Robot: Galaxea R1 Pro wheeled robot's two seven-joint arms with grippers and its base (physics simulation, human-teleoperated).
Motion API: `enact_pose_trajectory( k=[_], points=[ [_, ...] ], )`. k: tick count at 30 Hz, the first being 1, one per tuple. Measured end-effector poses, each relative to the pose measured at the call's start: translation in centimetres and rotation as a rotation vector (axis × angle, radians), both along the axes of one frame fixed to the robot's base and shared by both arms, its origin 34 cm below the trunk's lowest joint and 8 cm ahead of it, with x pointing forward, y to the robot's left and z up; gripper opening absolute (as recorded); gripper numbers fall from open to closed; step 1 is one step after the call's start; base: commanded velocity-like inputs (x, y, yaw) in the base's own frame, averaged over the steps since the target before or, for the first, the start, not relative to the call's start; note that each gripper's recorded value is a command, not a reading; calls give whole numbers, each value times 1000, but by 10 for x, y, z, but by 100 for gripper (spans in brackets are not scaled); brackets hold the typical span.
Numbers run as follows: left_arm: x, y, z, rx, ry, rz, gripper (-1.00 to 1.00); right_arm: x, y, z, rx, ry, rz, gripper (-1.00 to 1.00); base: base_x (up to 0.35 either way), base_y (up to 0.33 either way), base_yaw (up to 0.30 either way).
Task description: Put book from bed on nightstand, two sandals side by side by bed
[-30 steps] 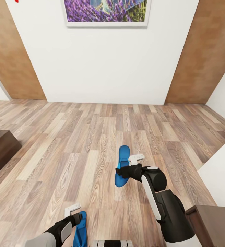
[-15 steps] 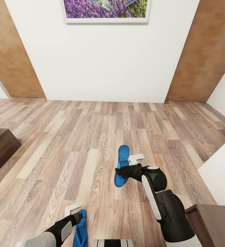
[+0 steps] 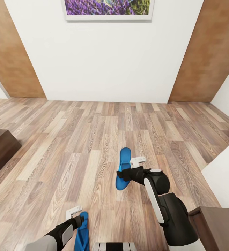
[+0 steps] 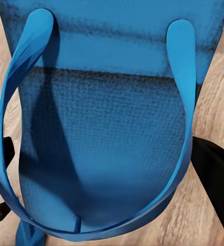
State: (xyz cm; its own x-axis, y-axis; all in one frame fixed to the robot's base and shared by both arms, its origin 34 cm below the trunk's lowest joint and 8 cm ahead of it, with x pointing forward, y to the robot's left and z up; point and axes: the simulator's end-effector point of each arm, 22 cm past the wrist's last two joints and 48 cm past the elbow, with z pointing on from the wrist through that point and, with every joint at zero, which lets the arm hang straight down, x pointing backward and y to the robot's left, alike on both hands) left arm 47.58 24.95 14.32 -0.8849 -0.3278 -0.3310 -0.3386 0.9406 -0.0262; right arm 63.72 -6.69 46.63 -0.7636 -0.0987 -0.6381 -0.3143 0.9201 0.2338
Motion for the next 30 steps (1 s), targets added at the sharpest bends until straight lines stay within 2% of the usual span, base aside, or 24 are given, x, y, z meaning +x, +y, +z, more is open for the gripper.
enact_pose_trajectory(
  k=[4, 23, 30],
  points=[
    [-4, 0, -5, 0, 12, 0, 100, -2, 4, -6, 17, 14, 14, -100, 0, 0, 0],
    [-4, -1, -5, -1, 12, 0, 100, 1, 7, -1, 35, 7, 21, -100, 0, 0, 0],
    [-15, -1, -17, -1, 40, 0, 100, -3, 15, -13, 85, 40, 51, -100, 0, 0, 0]
  ],
)
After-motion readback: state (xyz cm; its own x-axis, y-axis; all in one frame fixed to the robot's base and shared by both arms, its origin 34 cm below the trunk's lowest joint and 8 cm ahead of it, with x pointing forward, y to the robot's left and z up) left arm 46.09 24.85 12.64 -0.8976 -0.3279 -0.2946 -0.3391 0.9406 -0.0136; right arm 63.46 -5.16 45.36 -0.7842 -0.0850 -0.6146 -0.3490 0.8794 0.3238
